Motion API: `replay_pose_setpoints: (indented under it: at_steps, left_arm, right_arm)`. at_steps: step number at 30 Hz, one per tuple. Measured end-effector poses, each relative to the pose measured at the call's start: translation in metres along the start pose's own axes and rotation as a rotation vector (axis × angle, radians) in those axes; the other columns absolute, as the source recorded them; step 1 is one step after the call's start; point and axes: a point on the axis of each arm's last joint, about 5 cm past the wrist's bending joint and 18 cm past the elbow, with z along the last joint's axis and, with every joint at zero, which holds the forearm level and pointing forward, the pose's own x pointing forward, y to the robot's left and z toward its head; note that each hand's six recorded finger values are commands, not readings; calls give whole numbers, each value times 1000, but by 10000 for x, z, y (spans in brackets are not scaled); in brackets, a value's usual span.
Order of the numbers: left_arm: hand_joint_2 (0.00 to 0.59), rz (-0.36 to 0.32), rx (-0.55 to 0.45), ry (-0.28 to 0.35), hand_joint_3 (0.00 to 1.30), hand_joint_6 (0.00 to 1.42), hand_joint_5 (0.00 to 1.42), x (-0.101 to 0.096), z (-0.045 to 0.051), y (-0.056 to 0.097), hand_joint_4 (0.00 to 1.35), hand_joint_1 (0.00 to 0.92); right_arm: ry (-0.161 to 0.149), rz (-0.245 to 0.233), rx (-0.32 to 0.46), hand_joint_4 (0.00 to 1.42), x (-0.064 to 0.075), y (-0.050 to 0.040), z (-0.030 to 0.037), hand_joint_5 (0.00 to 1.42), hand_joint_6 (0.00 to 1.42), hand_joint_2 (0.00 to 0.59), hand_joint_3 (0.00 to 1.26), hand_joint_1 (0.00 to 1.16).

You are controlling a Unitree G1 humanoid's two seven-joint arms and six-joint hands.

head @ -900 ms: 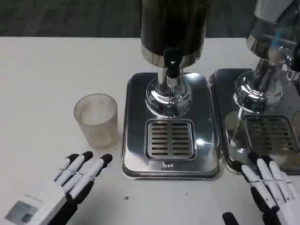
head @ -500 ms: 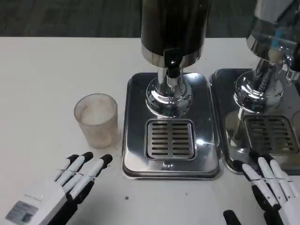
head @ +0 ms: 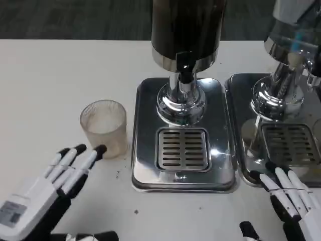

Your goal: Grasp the cup under the faucet to collect the drink, then remove the cup.

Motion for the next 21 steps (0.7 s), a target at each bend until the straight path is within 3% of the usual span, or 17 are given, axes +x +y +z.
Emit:
replay_pose_setpoints:
  at_steps: [5, 13, 16, 21]
  left_arm:
    - [47, 125, -79, 37, 0, 0, 0, 212, -110, 52, 0, 0]
    - [53, 207, -129, 60, 0, 0, 9, 484, -239, 102, 0, 21]
    - [42, 221, -163, 74, 0, 17, 32, 565, -282, 94, 0, 98]
    - [35, 214, -191, 76, 0, 33, 54, 665, -302, 74, 0, 108]
  right_arm:
    - [1, -36, 19, 98, 73, 19, 50, 89, 168, 393, 192, 305]
    - [0, -54, 46, 125, 96, 65, 126, 108, 180, 398, 224, 313]
    - [2, -58, 52, 129, 99, 72, 136, 119, 190, 398, 237, 315]
    - [-1, -61, 64, 139, 101, 62, 119, 122, 194, 398, 246, 315]
